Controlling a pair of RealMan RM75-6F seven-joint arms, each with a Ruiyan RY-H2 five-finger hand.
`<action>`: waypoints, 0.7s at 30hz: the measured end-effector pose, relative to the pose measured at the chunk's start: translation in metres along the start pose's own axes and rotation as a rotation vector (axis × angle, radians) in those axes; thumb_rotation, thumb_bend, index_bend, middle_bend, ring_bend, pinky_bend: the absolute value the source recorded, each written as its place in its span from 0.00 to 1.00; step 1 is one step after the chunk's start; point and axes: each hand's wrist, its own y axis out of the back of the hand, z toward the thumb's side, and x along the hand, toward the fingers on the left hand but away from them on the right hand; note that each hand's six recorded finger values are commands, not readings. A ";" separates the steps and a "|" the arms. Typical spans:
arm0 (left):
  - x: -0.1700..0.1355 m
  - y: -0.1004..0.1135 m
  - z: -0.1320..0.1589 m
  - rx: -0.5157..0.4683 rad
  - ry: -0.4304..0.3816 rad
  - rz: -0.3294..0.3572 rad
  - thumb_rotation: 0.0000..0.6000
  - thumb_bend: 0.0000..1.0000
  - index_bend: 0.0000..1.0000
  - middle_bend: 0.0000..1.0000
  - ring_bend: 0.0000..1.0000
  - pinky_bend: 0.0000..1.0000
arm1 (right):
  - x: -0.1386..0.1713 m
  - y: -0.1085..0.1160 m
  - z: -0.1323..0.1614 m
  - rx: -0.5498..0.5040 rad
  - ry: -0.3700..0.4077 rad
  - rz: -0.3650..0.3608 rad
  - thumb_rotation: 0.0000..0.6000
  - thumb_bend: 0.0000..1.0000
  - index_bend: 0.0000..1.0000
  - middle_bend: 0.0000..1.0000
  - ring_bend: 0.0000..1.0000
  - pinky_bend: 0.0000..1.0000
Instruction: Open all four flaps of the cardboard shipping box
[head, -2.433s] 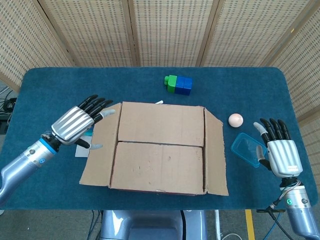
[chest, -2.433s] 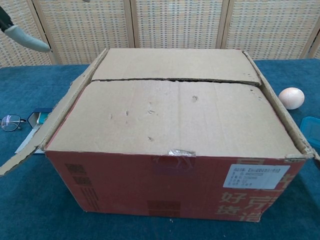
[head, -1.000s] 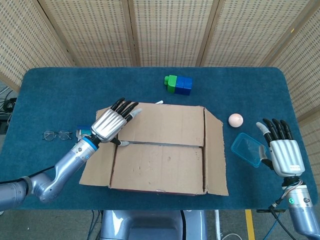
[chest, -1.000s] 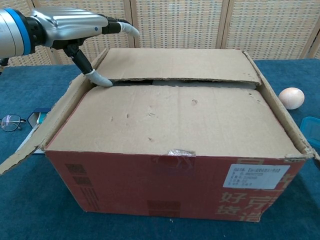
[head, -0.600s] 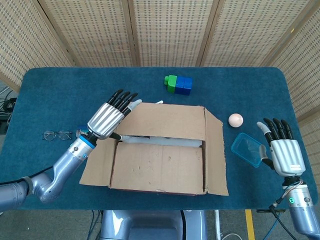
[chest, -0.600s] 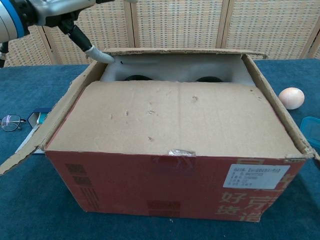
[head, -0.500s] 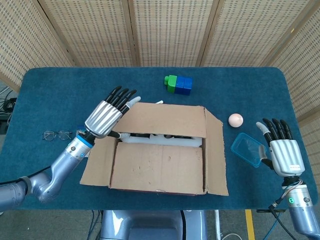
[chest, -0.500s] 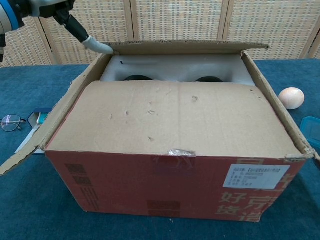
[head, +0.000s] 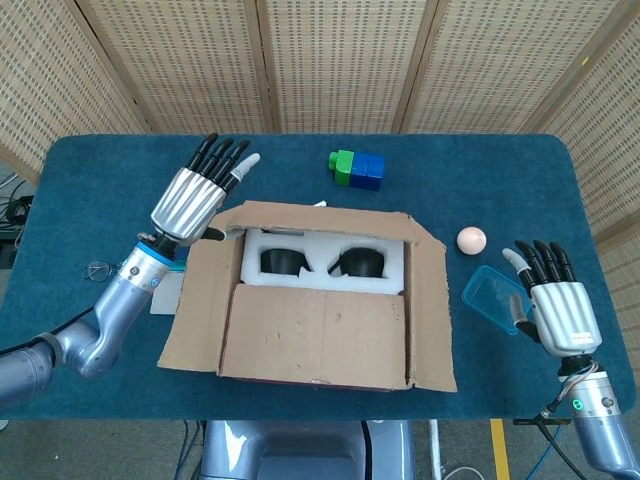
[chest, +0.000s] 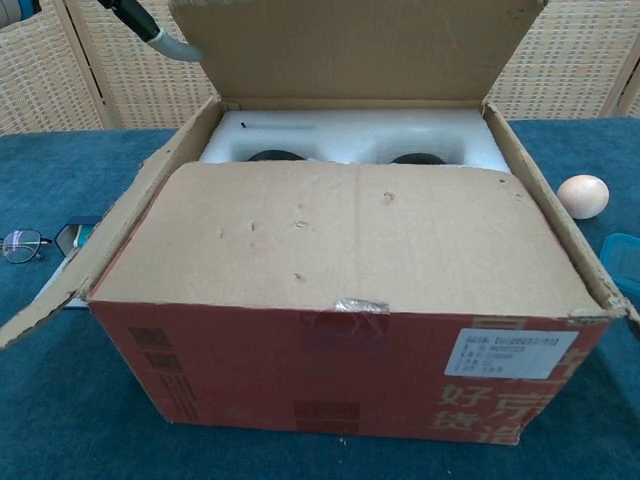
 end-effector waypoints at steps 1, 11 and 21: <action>0.003 -0.001 -0.003 0.004 0.009 0.004 0.71 0.12 0.00 0.00 0.00 0.00 | 0.000 0.000 0.000 0.000 0.001 0.002 1.00 0.62 0.13 0.11 0.00 0.00; 0.036 0.002 -0.015 0.025 0.057 0.060 0.71 0.12 0.00 0.00 0.00 0.00 | 0.003 -0.001 0.001 0.004 0.006 0.006 1.00 0.62 0.13 0.11 0.00 0.00; 0.061 0.003 -0.016 0.097 0.097 0.090 0.71 0.11 0.00 0.00 0.00 0.00 | 0.003 0.001 0.002 0.001 0.014 0.005 1.00 0.62 0.13 0.11 0.00 0.00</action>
